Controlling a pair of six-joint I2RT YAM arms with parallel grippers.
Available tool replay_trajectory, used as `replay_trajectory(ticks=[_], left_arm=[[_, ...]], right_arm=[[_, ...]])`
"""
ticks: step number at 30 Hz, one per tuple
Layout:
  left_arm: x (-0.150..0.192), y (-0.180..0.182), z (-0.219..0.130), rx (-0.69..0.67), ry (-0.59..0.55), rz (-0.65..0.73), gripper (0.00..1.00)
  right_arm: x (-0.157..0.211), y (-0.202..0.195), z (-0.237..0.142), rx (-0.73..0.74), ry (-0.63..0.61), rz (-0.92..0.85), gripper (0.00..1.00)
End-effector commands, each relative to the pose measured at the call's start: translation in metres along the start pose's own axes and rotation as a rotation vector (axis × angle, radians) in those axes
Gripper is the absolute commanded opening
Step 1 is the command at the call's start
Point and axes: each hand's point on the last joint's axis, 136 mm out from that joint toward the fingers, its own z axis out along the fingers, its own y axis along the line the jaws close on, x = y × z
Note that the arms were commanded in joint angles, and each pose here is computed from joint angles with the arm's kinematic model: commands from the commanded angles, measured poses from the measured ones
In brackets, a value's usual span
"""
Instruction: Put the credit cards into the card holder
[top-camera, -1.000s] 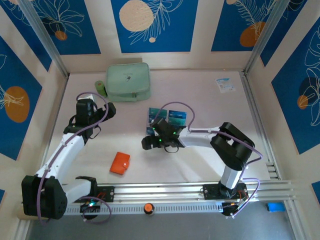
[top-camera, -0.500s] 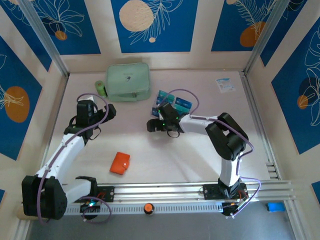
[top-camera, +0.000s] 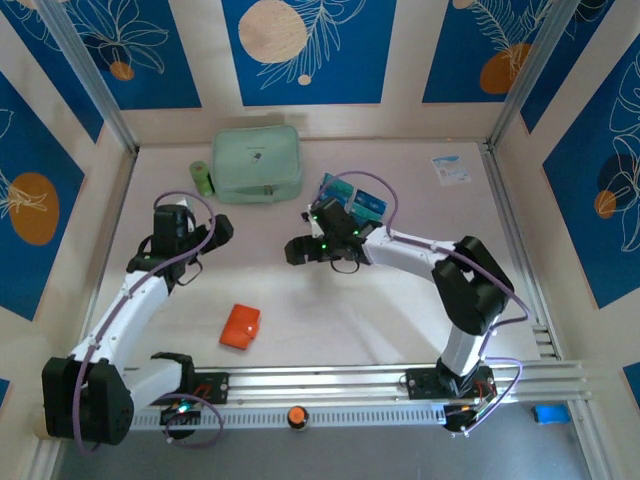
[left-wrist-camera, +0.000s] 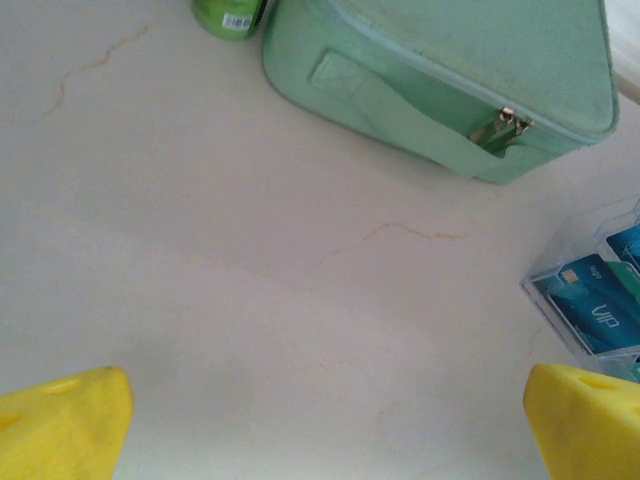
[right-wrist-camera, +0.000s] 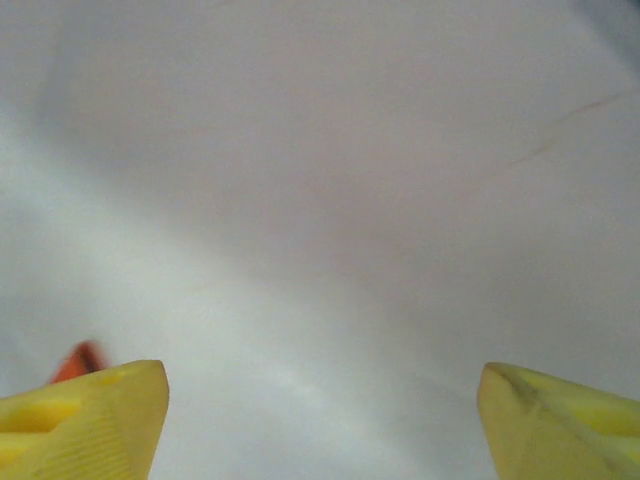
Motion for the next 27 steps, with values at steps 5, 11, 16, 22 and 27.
replay_trajectory(ticks=[5, 11, 16, 22, 27], left_arm=[[0.034, 0.007, 0.006, 0.006, 0.106, -0.047, 1.00], [0.036, 0.008, 0.008, 0.002, 0.118, -0.035, 1.00], [0.036, 0.009, 0.007, -0.004, 0.114, -0.026, 1.00], [0.036, 0.009, 0.009, -0.001, 0.116, -0.027, 1.00], [0.037, 0.009, 0.009, 0.004, 0.116, -0.023, 1.00]], right_arm=[[0.056, 0.062, 0.003, -0.161, 0.189, 0.290, 0.67], [0.081, 0.081, 0.022, -0.160, 0.245, 0.360, 0.50], [0.099, 0.087, 0.035, -0.154, 0.296, 0.381, 0.49], [0.114, 0.093, 0.046, -0.153, 0.337, 0.383, 0.49], [0.120, 0.102, 0.052, -0.169, 0.370, 0.378, 0.49]])
